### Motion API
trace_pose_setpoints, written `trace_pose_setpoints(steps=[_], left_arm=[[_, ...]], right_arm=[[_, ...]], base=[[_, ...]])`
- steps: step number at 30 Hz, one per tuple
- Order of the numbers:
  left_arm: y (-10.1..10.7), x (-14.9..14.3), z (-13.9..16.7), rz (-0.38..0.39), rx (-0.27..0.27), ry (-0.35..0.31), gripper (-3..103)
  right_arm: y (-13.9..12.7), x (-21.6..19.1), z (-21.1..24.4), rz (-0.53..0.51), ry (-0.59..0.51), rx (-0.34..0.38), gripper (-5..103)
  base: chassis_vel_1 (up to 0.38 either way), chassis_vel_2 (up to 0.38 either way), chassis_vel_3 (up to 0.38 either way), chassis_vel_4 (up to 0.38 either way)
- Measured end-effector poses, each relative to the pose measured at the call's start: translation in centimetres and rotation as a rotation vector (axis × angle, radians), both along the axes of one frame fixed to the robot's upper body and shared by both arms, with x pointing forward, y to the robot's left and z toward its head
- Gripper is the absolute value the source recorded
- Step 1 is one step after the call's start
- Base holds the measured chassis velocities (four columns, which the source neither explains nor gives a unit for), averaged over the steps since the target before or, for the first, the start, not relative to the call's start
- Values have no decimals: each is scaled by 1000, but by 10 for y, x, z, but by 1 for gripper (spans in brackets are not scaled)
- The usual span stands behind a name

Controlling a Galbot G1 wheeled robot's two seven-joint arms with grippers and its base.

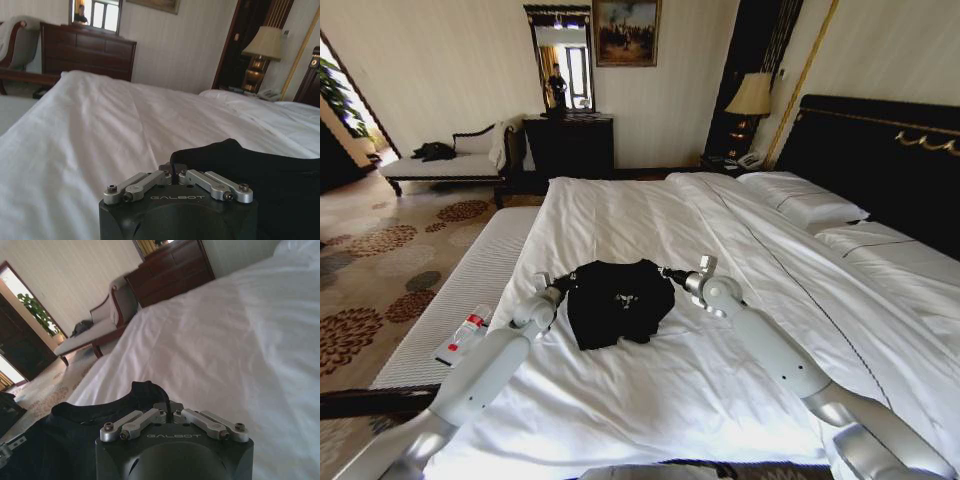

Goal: Fold the clothes on the bed.

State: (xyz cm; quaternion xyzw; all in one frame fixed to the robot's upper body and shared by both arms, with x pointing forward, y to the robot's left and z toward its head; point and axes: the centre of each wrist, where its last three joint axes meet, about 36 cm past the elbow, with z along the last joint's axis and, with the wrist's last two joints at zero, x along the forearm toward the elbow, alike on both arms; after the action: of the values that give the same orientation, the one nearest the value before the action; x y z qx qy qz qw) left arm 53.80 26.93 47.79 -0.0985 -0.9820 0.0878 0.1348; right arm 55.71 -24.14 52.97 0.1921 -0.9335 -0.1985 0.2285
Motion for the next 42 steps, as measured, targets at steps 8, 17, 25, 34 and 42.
trace_pose_setpoints(steps=[8,17,25,34,42], left_arm=[[-5,26,100,-18,-32,-165,1],[-9,63,195,-25,-44,-280,1],[-21,79,257,-46,-55,-350,1],[-50,104,322,-62,-90,-410,1],[-46,76,354,-94,-117,-461,1]], right_arm=[[16,25,113,31,-156,-35,1],[6,54,170,-14,-208,-19,1],[-4,71,228,-36,-279,-5,1],[1,88,288,-44,-350,6,1],[-3,67,319,-28,-376,42,1]], base=[[0,0,0,0],[0,0,0,0],[0,0,0,0],[0,0,0,0],[0,0,0,0]])
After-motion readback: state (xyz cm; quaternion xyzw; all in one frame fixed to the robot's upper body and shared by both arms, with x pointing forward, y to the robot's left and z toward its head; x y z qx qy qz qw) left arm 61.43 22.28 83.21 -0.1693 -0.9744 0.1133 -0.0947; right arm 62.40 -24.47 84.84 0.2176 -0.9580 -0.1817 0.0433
